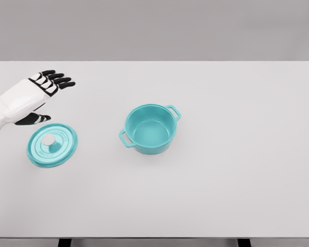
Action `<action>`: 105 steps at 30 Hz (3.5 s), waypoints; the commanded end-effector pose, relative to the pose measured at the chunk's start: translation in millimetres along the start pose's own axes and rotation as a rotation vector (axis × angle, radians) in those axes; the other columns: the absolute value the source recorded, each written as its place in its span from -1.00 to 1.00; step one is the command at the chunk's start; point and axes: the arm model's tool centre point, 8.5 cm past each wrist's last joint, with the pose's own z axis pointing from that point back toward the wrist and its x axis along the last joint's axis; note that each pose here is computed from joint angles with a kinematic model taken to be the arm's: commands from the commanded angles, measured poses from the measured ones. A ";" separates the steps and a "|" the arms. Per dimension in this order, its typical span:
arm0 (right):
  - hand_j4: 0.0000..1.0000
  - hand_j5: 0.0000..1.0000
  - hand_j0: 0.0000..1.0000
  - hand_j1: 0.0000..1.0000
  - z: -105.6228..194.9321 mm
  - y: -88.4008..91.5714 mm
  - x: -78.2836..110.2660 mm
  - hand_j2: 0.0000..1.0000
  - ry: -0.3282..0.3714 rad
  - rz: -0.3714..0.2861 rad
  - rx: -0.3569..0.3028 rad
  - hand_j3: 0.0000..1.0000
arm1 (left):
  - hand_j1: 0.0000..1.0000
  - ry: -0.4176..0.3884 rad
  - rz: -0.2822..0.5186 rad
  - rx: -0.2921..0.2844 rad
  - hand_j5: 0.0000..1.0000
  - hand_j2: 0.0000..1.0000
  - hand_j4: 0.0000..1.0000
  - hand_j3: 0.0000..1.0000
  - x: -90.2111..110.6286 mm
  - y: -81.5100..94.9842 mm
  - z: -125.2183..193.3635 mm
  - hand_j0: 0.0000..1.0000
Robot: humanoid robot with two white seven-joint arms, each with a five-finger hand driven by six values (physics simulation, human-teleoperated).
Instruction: Cover the pot with left arm
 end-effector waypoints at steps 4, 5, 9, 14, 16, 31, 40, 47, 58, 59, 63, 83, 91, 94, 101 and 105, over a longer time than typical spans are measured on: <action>1.00 1.00 1.00 1.00 0.0 0.1 -0.3 1.00 0.001 0.000 0.000 1.00 | 1.00 0.003 -0.001 0.004 1.00 1.00 1.00 1.00 -1.5 2.3 0.4 1.00; 1.00 1.00 1.00 1.00 0.0 0.1 -0.3 1.00 0.001 0.000 0.000 1.00 | 1.00 0.013 -0.007 0.015 1.00 1.00 1.00 1.00 -4.5 6.4 2.4 1.00; 1.00 1.00 1.00 1.00 0.0 0.0 0.2 1.00 -0.001 0.000 0.000 1.00 | 1.00 0.042 -0.060 -0.030 1.00 1.00 1.00 1.00 -15.7 20.6 22.1 1.00; 1.00 1.00 1.00 1.00 0.0 0.1 -0.3 1.00 0.001 0.000 0.000 1.00 | 1.00 0.062 -0.049 -0.331 1.00 1.00 1.00 1.00 -29.4 27.7 39.2 1.00; 1.00 1.00 1.00 1.00 0.0 0.0 0.2 1.00 -0.001 0.000 0.000 1.00 | 1.00 0.058 -0.065 -0.398 1.00 1.00 1.00 1.00 -29.4 26.3 43.1 1.00; 1.00 1.00 1.00 1.00 0.0 0.1 -0.3 1.00 0.001 0.000 0.000 1.00 | 0.78 -0.053 -0.066 -0.447 0.78 0.78 0.78 0.78 -2.8 17.8 33.2 0.78; 1.00 1.00 1.00 1.00 0.0 0.1 -0.3 1.00 0.001 0.000 0.000 1.00 | 0.78 -0.078 0.009 -0.501 0.78 0.78 0.78 0.78 0.8 -10.2 32.4 0.78; 1.00 1.00 1.00 1.00 0.0 0.1 -0.3 1.00 0.001 0.000 0.000 1.00 | 0.58 -0.070 0.025 -0.521 0.58 0.58 0.58 0.58 -2.3 -18.4 33.9 0.58; 1.00 1.00 1.00 1.00 0.0 0.1 -0.3 1.00 0.001 0.000 0.000 1.00 | 0.57 -0.061 0.037 -0.521 0.57 0.57 0.57 0.57 -4.8 -22.2 33.9 0.57; 1.00 1.00 1.00 1.00 0.0 0.1 -0.3 1.00 0.001 0.000 0.000 1.00 | 0.57 -0.063 0.040 -0.520 0.57 0.57 0.57 0.57 -4.0 -23.1 33.2 0.57; 1.00 1.00 1.00 1.00 0.0 0.1 -0.3 1.00 0.001 0.000 0.000 1.00 | 0.57 -0.060 0.041 -0.518 0.57 0.57 0.57 0.57 -4.9 -22.9 33.2 0.57; 1.00 1.00 1.00 1.00 0.0 0.1 -0.3 1.00 0.001 0.000 0.000 1.00 | 0.47 -0.041 0.081 -0.498 0.47 0.47 0.47 0.47 -7.6 -35.9 25.5 0.47; 1.00 1.00 1.00 1.00 0.0 0.1 -0.3 1.00 0.001 0.000 0.000 1.00 | 0.46 -0.028 0.080 -0.505 0.46 0.46 0.46 0.46 -11.6 -37.8 26.6 0.46; 1.00 1.00 1.00 1.00 0.0 0.0 0.2 1.00 -0.001 0.000 0.000 1.00 | 0.45 -0.023 0.084 -0.508 0.45 0.45 0.45 0.45 -12.9 -39.0 27.5 0.45; 1.00 1.00 1.00 1.00 0.0 0.0 0.2 1.00 -0.001 0.000 0.000 1.00 | 0.44 -0.021 0.090 -0.506 0.44 0.44 0.44 0.44 -12.6 -42.3 25.9 0.44; 1.00 1.00 1.00 1.00 0.0 0.1 -0.3 1.00 0.001 0.000 0.000 1.00 | 0.41 -0.015 0.089 -0.506 0.41 0.41 0.41 0.41 -13.6 -44.3 24.1 0.41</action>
